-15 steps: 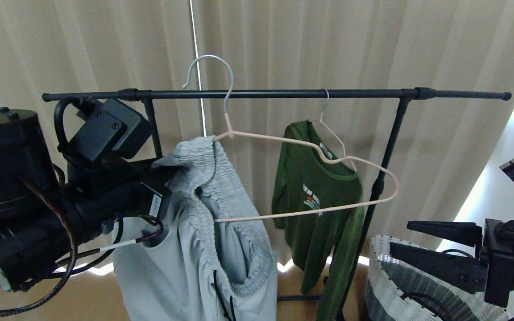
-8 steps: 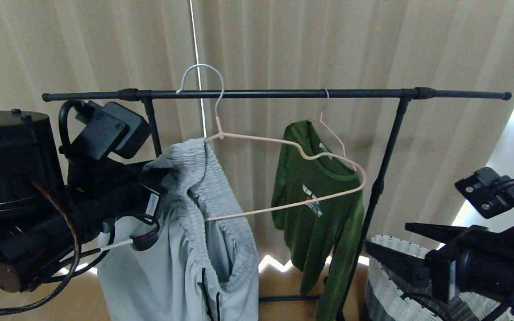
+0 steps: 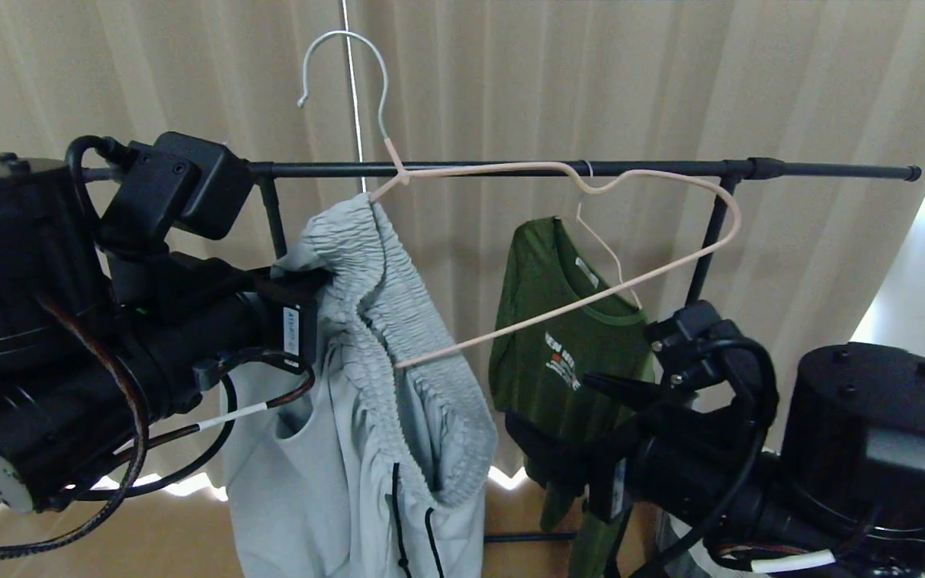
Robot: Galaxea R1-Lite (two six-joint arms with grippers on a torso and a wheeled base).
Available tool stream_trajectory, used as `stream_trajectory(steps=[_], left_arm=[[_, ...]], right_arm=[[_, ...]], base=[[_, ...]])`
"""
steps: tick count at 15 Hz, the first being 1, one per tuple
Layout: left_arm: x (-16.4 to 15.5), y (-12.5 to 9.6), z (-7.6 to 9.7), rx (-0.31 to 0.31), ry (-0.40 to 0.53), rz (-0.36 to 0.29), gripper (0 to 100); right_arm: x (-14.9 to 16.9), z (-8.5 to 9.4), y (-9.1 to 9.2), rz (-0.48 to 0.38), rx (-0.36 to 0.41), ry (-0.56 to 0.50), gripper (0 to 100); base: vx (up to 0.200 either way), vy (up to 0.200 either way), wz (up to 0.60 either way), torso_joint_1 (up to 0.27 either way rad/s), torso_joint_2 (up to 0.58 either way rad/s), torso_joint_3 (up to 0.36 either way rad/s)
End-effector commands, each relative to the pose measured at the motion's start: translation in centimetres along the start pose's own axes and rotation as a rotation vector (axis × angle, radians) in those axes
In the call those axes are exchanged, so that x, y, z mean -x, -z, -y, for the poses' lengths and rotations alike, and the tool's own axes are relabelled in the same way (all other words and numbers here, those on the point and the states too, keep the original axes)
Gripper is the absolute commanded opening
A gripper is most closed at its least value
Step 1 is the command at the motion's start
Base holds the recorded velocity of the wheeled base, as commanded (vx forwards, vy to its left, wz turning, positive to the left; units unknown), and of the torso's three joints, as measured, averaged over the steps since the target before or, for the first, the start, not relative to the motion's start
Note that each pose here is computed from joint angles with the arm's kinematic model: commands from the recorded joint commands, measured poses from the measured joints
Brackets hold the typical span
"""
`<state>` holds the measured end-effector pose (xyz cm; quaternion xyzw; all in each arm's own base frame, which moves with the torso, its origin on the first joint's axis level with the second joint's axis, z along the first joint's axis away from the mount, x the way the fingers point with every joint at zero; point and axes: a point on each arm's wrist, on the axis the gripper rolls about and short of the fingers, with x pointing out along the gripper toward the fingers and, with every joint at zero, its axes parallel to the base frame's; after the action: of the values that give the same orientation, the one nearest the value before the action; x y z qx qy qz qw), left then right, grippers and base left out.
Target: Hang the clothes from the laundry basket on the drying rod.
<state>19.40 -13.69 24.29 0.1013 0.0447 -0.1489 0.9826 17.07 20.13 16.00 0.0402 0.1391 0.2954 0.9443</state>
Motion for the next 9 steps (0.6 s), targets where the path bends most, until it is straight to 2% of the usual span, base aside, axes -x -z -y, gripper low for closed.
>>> stream_trajectory(steps=[1,5,9], left_arm=[[0.1,-0.2,0.2,0.005,0.009,0.015,0],[0.4,-0.7,0.9,0.010,0.039,0.044,0],[0.4,-0.8,0.7,0.002,0.023,0.046,0]], right_arm=[[-2.8,-0.8,1.7,-0.053,0.018,-0.001,100],[-4.6,-1.3,2.4,-0.075,0.022,0.000,100],[-4.0,-0.5,3.1,-0.101,0.030,0.048,100]], base=[[0.000,0.000,0.00,0.000,0.00,0.000],[0.000,0.000,0.00,0.000,0.00,0.000],[0.000,0.000,0.00,0.000,0.00,0.000]])
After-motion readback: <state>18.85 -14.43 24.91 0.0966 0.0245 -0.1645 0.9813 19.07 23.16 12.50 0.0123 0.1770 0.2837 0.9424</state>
